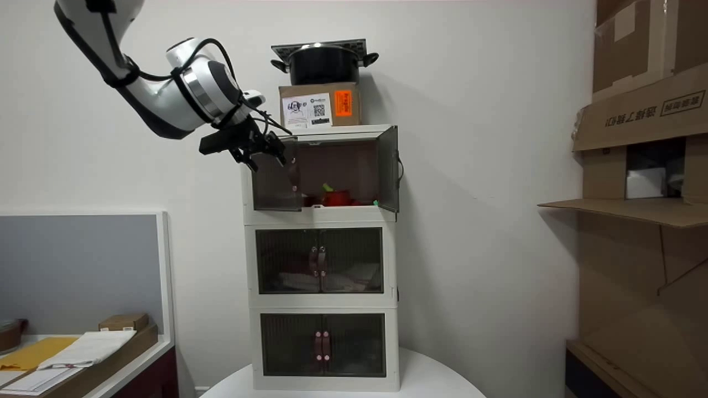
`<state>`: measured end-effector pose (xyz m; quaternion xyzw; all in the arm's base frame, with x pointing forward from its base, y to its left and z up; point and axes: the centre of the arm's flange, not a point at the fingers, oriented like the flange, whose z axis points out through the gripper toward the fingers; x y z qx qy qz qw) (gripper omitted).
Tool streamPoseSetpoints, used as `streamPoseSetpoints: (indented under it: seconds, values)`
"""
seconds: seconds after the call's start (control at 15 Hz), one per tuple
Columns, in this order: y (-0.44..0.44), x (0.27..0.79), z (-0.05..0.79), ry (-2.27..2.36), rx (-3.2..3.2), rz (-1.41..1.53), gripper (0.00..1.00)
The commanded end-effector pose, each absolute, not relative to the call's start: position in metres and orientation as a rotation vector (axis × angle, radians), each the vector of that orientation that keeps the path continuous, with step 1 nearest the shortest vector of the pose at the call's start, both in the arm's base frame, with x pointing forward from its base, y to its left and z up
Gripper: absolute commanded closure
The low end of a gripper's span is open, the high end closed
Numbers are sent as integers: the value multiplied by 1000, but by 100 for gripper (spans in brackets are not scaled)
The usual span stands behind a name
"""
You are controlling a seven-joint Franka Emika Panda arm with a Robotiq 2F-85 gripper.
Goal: Close the top drawer.
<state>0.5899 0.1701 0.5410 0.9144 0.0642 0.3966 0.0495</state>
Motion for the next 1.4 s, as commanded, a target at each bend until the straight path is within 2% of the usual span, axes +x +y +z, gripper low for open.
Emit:
streamPoseSetpoints:
  seconds: [0.0,0.93,1.33]
  values:
    - [151,613,548,349,2774,1206,0]
    - [139,686,540,398,2713,1157,0]
    - [158,670,530,440,2738,1109,0]
